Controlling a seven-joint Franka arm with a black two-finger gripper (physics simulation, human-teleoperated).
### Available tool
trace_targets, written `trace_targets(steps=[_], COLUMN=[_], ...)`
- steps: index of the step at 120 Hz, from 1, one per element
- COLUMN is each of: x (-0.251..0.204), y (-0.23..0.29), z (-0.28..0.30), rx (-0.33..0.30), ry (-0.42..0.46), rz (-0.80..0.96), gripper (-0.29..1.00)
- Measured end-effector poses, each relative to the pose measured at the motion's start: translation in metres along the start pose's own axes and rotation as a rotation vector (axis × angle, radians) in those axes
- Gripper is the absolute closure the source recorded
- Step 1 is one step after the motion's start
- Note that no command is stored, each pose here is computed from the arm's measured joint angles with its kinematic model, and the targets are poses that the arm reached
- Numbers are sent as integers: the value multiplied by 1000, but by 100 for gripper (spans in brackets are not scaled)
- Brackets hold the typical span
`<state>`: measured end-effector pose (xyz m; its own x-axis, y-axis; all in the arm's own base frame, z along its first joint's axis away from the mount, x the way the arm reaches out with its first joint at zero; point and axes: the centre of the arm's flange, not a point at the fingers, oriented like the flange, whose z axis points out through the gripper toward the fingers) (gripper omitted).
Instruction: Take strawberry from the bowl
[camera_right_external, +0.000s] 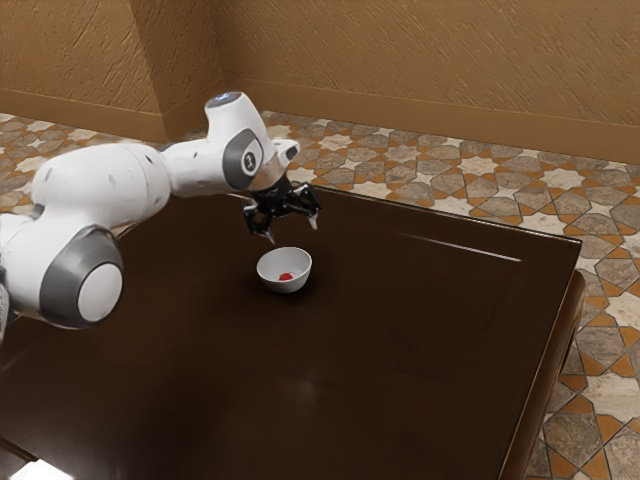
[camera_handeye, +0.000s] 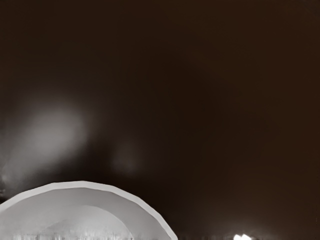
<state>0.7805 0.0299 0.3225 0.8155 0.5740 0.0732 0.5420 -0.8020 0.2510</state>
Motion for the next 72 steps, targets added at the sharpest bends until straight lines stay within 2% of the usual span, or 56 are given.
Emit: trace_targets(steps=[16,41,72], x=[-2,-6,-11], y=[-5,-36,-40], z=[13,28,33], rx=[-10,75,107], ry=[-28,-101,-134], rz=[-134,-300,-415], gripper=[0,1,30])
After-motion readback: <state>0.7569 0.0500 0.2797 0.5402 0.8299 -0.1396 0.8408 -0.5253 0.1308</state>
